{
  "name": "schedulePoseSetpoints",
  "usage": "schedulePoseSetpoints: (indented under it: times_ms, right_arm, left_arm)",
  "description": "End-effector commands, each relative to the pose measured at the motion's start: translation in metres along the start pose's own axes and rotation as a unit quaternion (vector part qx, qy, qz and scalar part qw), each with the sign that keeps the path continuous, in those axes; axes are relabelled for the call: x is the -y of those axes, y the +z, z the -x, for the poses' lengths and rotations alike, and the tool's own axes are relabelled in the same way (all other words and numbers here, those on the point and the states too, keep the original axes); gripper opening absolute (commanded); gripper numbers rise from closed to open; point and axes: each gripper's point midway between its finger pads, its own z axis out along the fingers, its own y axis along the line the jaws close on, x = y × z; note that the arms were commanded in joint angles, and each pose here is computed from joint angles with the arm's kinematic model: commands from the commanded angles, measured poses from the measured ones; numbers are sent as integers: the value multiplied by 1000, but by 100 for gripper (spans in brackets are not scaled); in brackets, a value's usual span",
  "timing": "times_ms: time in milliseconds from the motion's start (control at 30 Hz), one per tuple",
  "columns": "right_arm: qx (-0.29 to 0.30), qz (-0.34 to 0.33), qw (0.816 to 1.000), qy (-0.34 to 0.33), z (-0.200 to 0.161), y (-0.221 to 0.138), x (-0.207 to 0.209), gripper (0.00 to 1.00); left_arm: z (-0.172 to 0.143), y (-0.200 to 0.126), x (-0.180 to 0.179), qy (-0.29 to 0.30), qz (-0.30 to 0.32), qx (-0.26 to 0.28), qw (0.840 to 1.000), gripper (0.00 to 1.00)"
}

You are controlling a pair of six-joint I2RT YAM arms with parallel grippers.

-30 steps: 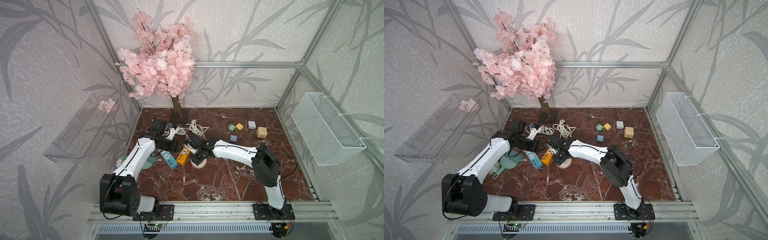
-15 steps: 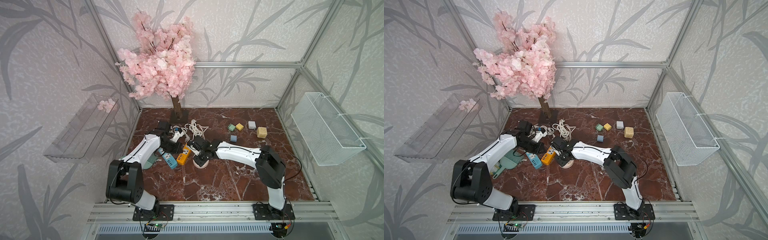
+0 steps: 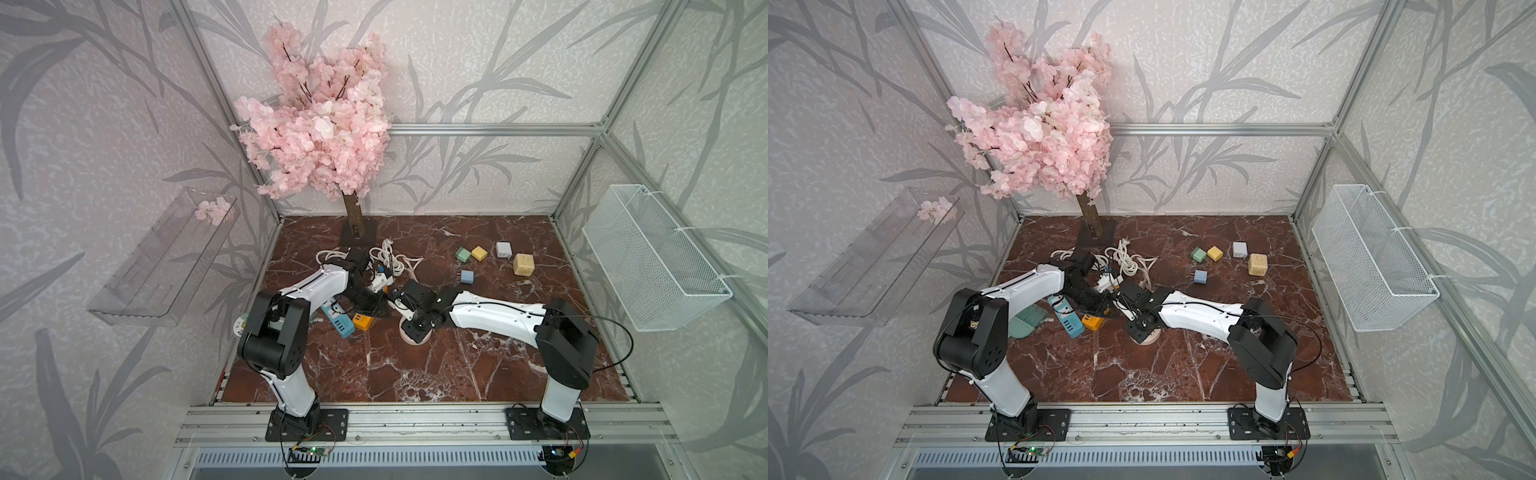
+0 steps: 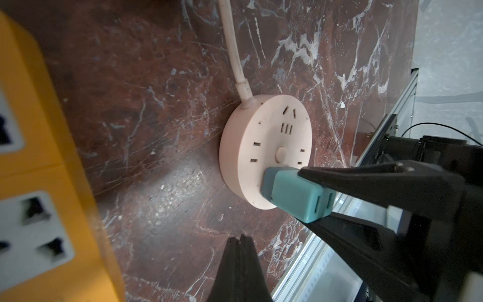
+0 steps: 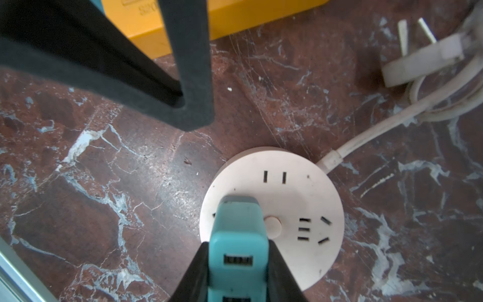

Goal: Pull the plug off the socket
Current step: Remove the plug from the socket.

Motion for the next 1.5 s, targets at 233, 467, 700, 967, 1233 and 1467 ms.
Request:
schedulePoseSetpoints:
  times_ms: [233,467,700,967,1233,1467]
  right_arm:
    - [31,8,999,-1,12,-9,-5,0]
    - [33,6,999,9,10,-4,-2,0]
    - [39,11,999,13,14,-3,-4,0]
    - [40,9,999,14,16,-3,-4,0]
    - [67,8,998,17,25,-9,-3,0]
    - [74,2,996,52,32,-13,5,0]
  left_arm:
    - [29,24,14,-15,-86,7,996,0]
    - [33,35,11,-38,-116,34,992,0]
    - [26,50,8,-67,-152,11,986,0]
    - [19,63,-3,-82,-140,-5,987,0]
    - [3,80,-24,-119,-110,-44,986,0]
    - [-2,87,-39,-141,-77,-58,985,0]
